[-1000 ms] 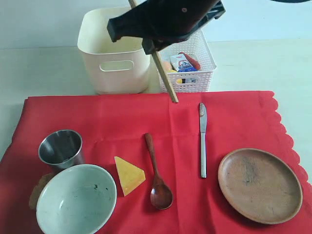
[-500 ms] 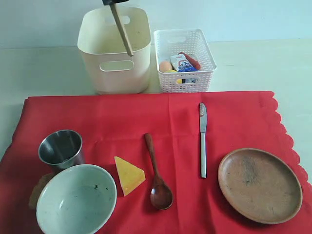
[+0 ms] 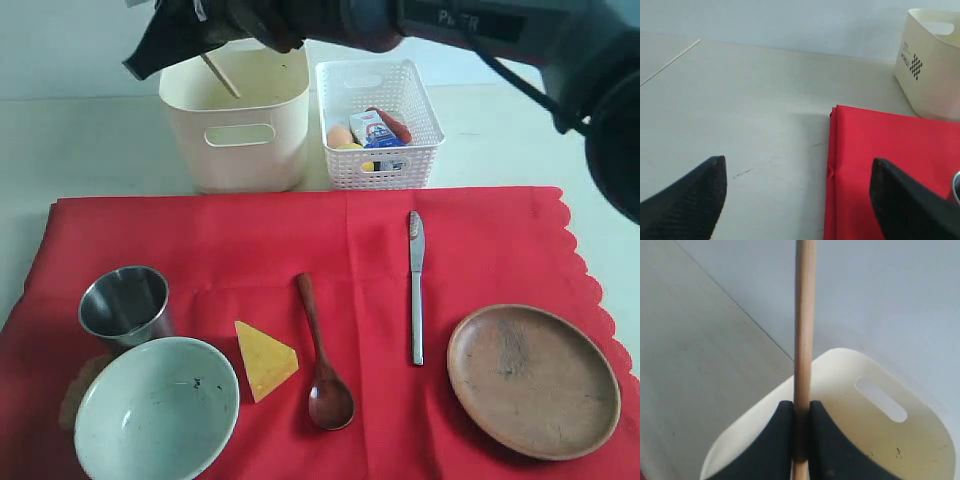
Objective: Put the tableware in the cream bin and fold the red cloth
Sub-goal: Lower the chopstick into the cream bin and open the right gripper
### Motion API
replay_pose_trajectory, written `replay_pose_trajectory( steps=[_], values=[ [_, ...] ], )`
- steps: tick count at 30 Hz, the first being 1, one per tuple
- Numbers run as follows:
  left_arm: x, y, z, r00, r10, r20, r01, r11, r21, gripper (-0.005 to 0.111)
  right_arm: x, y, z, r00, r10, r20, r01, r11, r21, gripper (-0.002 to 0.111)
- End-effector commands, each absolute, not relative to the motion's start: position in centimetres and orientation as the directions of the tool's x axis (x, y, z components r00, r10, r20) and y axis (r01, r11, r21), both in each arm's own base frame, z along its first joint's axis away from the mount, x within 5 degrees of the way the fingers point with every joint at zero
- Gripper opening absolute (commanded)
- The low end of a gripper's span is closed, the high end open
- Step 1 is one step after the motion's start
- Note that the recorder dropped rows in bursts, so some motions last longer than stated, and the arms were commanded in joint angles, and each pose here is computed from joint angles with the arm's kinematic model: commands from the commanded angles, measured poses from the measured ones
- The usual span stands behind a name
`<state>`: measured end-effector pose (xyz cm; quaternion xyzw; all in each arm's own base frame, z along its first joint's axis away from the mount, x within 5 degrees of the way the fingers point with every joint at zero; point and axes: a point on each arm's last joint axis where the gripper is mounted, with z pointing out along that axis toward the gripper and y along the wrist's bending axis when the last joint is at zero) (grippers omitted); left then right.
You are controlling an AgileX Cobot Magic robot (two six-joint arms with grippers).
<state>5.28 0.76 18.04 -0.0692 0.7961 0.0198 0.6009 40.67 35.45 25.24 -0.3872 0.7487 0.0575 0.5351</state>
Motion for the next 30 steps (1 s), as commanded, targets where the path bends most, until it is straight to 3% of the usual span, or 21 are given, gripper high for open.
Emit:
replay_pose_trajectory(
  steps=[1, 5, 16, 24, 30],
  values=[
    [5.3, 0.7, 18.1, -0.254, -0.090, -0.963, -0.130, 0.990, -0.058, 0.075, 42.3, 34.4, 25.1, -0.182, -0.424, -0.887, -0.568, 0.782, -0.257, 0.000],
    [5.3, 0.7, 18.1, -0.254, -0.090, -0.963, -0.130, 0.990, -0.058, 0.075, 43.0, 33.0, 23.5, -0.383, -0.309, -0.870, -0.429, 0.894, -0.129, 0.000],
    [5.3, 0.7, 18.1, -0.254, -0.090, -0.963, -0.130, 0.990, -0.058, 0.075, 43.4, 32.9, 19.7, -0.530, -0.187, -0.827, -0.316, 0.949, -0.012, 0.002],
    [5.3, 0.7, 18.1, -0.254, -0.090, -0.963, -0.130, 0.990, -0.058, 0.075, 43.4, 32.9, 18.8, -0.554, -0.165, -0.816, -0.291, 0.957, 0.005, 0.023],
    [5.3, 0.7, 18.1, -0.254, -0.090, -0.963, -0.130, 0.990, -0.058, 0.075, 43.3, 32.8, 20.1, -0.540, -0.152, -0.828, -0.291, 0.956, 0.014, 0.041]
  ],
)
